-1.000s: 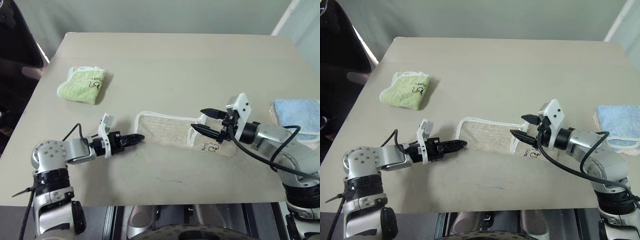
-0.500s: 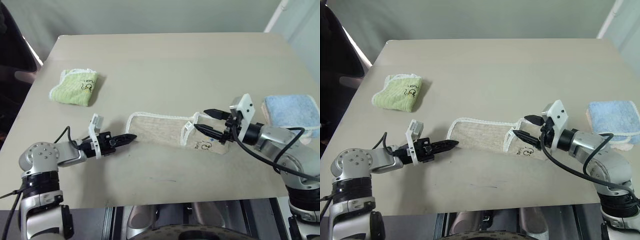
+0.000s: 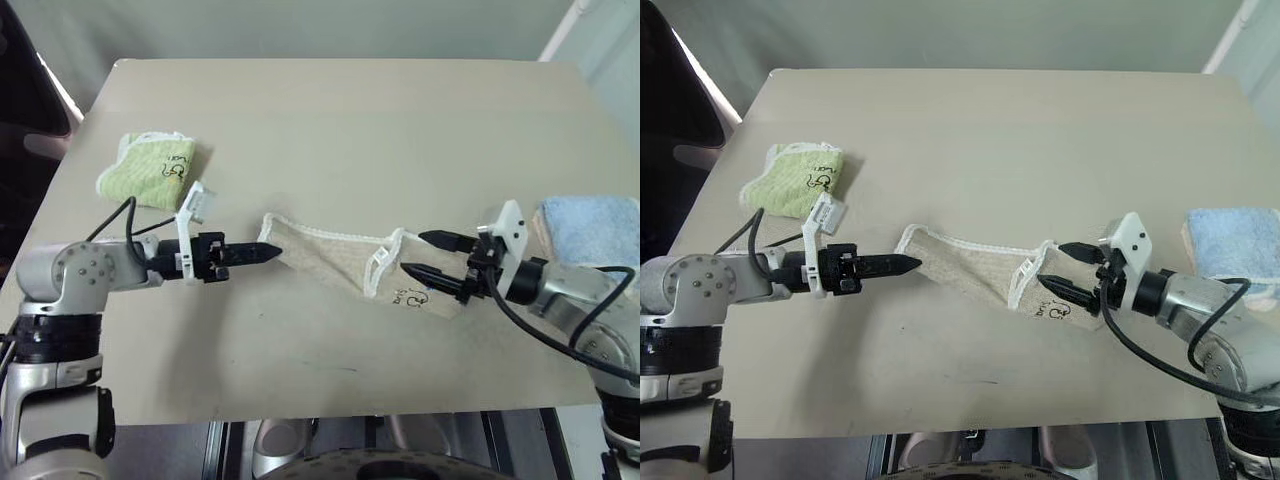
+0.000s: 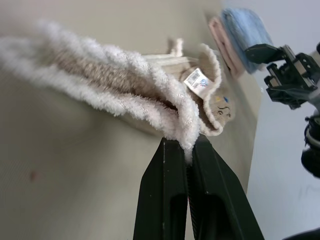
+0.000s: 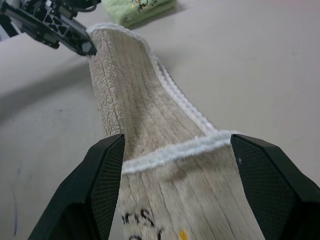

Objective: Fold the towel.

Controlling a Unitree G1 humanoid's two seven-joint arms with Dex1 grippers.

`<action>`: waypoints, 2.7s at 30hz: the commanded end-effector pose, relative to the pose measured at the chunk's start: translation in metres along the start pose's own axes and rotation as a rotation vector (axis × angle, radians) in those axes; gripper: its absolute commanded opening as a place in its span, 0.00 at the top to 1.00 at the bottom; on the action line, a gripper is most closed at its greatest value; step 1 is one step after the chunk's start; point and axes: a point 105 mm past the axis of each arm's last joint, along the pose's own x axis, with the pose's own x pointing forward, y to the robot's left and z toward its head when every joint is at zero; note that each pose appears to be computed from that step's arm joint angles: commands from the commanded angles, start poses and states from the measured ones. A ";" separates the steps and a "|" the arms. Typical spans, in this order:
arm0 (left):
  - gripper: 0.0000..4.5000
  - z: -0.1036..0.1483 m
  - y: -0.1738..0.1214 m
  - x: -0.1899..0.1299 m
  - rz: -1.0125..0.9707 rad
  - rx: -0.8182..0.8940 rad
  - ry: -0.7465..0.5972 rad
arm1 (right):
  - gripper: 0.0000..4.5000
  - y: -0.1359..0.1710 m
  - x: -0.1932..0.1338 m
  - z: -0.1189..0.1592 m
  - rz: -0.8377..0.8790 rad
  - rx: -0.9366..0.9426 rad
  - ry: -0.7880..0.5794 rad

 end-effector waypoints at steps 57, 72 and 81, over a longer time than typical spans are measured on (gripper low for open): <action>0.78 -0.059 -0.108 0.227 -0.656 0.245 0.324 | 0.21 -0.006 -0.110 -0.016 -0.436 0.067 0.092; 0.01 -0.008 -0.127 0.209 -0.684 0.345 0.141 | 0.21 -0.005 -0.096 -0.008 -0.393 0.034 0.068; 0.00 0.044 -0.119 0.175 -0.531 0.940 -0.270 | 0.08 -0.007 -0.081 0.014 -0.335 -0.004 -0.014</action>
